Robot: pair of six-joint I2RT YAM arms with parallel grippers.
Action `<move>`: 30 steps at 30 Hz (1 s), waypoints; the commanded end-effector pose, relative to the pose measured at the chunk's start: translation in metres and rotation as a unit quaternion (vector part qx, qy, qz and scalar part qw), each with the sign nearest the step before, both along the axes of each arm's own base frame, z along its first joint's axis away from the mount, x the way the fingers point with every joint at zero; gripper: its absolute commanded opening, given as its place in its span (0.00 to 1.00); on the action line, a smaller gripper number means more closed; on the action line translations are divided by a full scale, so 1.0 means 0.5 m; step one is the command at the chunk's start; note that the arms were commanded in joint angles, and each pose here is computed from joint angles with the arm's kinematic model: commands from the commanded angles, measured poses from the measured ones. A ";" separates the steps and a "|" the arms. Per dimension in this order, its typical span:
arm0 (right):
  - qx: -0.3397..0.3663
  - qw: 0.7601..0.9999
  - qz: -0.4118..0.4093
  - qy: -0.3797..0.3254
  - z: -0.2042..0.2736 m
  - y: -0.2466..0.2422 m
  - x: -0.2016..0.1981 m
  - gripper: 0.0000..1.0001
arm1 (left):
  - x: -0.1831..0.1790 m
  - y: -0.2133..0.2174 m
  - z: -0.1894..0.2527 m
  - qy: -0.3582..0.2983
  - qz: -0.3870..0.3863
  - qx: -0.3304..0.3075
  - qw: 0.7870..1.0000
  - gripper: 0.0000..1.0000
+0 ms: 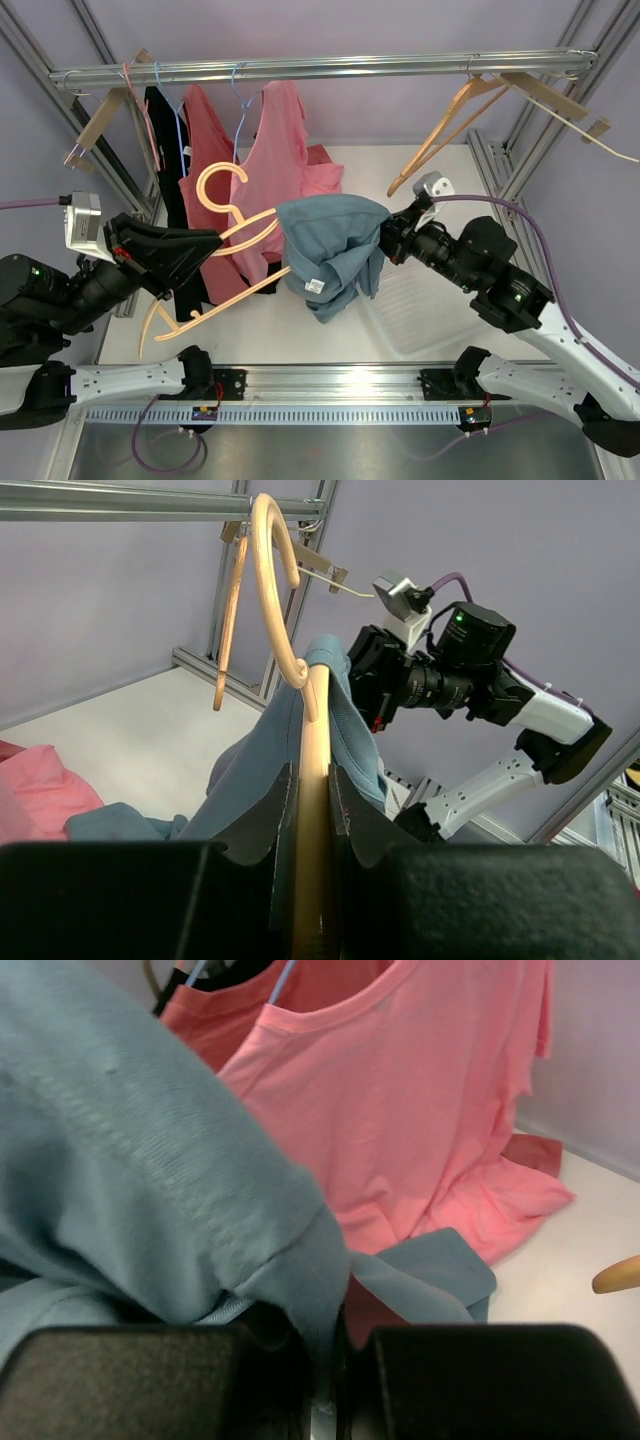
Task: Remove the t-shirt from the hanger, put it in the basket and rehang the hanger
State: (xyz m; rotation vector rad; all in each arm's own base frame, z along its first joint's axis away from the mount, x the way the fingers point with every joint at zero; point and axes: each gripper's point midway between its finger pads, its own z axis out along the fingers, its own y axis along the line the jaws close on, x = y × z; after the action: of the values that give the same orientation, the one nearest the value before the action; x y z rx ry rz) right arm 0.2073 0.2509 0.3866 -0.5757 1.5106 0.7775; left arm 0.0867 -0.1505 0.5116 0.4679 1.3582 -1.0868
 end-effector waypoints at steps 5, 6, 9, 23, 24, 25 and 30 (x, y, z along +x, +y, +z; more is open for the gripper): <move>0.068 0.994 -0.090 -0.015 0.113 -0.103 -0.008 0.00 | 0.015 0.039 0.066 -0.024 0.038 -0.044 0.998 0.00; 0.075 0.990 -0.113 -0.023 0.145 -0.126 -0.005 0.00 | 0.018 0.043 0.060 -0.024 0.044 -0.036 0.998 0.00; 0.096 0.979 -0.172 -0.052 0.235 -0.176 0.009 0.00 | 0.021 0.084 0.064 -0.024 0.068 -0.043 0.996 0.00; 0.168 0.937 -0.260 -0.165 0.627 -0.346 -0.055 0.00 | 0.051 0.065 0.060 -0.021 0.101 -0.014 0.995 0.00; 0.143 0.938 -0.274 -0.156 0.609 -0.343 -0.040 0.00 | 0.055 0.059 0.056 -0.020 0.103 -0.010 0.994 0.00; 0.128 0.937 -0.287 -0.152 0.598 -0.339 -0.025 0.00 | 0.061 0.051 0.052 -0.017 0.108 -0.004 0.994 0.00; 0.092 0.930 -0.329 -0.139 0.534 -0.334 0.015 0.00 | 0.071 0.036 0.047 -0.013 0.115 -0.003 0.993 0.00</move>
State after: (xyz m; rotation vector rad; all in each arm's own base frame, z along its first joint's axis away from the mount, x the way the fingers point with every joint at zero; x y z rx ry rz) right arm 0.1813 0.0645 0.6898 0.0348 1.1162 0.4469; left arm 0.1178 -0.1337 0.5199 0.3649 1.3927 -0.8859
